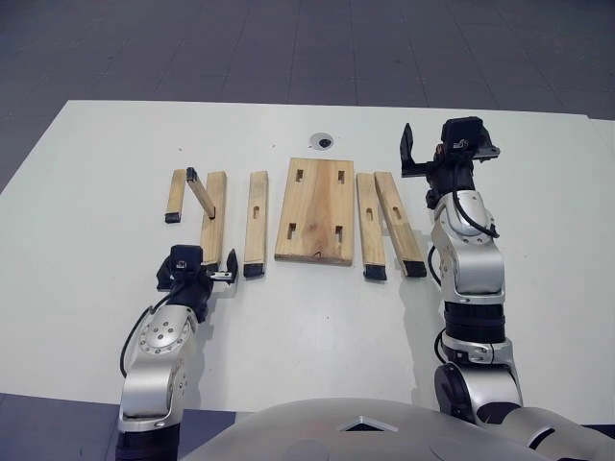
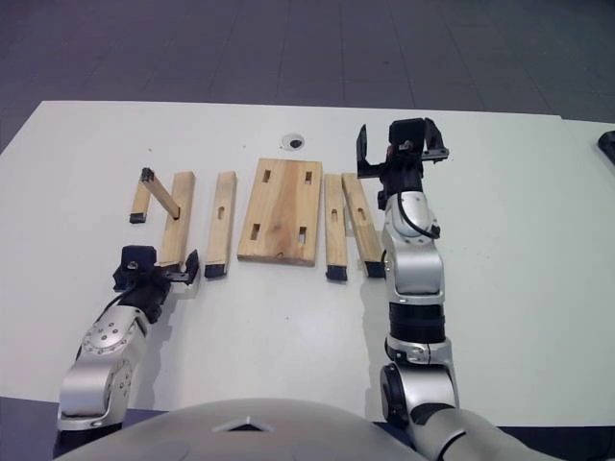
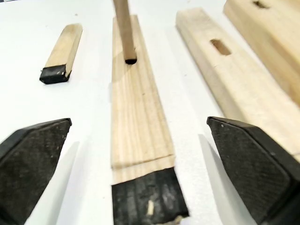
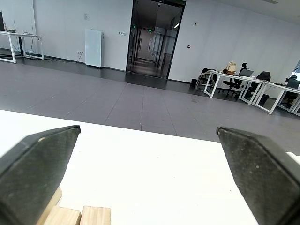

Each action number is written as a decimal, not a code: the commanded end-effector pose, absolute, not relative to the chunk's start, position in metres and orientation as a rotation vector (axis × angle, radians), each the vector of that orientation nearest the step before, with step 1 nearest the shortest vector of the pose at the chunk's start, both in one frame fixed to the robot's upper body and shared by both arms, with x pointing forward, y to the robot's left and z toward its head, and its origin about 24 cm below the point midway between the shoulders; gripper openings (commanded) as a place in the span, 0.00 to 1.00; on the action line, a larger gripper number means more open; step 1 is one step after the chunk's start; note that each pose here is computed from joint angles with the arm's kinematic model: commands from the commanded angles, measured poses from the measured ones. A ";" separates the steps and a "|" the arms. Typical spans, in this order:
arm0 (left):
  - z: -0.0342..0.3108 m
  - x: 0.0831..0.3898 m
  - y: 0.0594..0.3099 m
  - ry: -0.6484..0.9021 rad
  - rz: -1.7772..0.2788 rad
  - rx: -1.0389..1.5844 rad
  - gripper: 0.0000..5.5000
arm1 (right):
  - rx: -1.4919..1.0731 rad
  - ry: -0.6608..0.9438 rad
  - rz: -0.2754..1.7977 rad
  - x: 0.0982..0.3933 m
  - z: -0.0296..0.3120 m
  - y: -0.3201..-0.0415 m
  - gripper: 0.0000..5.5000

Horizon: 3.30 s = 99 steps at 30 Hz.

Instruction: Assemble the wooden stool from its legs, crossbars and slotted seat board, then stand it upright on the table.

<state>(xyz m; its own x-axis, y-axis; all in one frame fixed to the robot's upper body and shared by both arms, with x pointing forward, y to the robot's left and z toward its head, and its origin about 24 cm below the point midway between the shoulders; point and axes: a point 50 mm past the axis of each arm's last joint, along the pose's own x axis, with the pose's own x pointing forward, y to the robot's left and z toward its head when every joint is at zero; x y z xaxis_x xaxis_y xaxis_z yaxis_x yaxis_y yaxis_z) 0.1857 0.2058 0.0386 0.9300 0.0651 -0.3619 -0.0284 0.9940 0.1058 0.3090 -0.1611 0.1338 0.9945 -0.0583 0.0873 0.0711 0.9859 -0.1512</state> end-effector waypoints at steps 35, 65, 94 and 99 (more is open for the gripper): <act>0.121 0.247 0.208 0.028 -0.176 -0.117 0.37 | 0.621 0.001 0.064 0.317 0.155 -0.167 0.98; 0.179 0.254 0.133 -0.283 -0.805 0.180 0.37 | 1.040 -0.033 0.806 0.299 0.249 -0.105 0.59; 0.145 0.250 0.124 -0.169 -0.879 0.430 0.59 | 0.520 -0.231 0.519 0.297 0.248 -0.117 0.19; 0.128 0.243 0.130 -0.131 -0.946 0.672 0.76 | 0.417 -0.198 0.298 0.295 0.219 -0.136 0.19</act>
